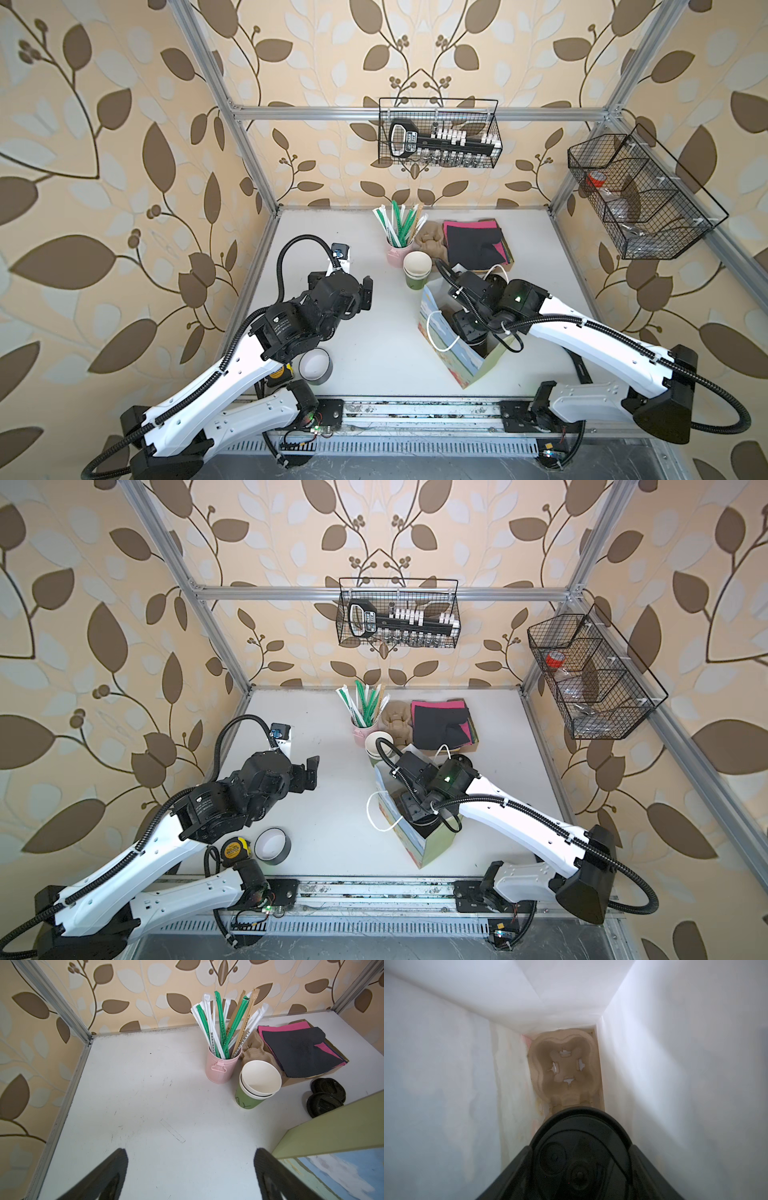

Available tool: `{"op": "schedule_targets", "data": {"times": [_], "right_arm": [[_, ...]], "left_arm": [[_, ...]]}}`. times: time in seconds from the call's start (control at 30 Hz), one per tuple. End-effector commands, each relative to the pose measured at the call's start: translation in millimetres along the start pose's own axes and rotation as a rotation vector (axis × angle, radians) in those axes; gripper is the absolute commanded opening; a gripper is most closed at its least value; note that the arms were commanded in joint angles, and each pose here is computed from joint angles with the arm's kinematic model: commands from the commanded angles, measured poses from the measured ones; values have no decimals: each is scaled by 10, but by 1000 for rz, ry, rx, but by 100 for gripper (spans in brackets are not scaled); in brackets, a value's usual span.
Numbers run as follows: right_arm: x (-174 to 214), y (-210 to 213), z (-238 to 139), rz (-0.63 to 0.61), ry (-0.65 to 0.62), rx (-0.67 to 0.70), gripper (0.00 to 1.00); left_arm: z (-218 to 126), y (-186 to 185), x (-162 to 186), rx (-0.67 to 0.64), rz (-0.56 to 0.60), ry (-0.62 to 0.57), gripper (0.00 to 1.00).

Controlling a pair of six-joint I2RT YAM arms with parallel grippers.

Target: Pack the takeout coffee

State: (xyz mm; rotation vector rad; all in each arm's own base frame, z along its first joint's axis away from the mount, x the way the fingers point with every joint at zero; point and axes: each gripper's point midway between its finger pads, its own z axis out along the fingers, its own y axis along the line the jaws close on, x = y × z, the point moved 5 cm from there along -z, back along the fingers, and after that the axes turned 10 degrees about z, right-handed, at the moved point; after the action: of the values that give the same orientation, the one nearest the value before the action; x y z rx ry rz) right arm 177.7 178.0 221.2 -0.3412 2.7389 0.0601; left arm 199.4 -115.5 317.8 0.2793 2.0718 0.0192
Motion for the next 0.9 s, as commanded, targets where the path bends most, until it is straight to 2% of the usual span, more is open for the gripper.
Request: {"op": "schedule_targets", "data": {"times": [0.0,0.17,0.47,0.87], "right_arm": [[45,-37,-6,6,3,15,67],[-27,-61,-140,1,-7,24,67],[-248,-68,-622,6,-74,-13,67],[-283,-108,-795,0,-71,2,66]], "left_arm": [[18,22,-18,-10,-7,-13,96],[24,19,-14,-12,-5,-9,96],[14,23,-17,-9,-8,-12,96],[0,30,-21,-6,-11,-17,96]]}}
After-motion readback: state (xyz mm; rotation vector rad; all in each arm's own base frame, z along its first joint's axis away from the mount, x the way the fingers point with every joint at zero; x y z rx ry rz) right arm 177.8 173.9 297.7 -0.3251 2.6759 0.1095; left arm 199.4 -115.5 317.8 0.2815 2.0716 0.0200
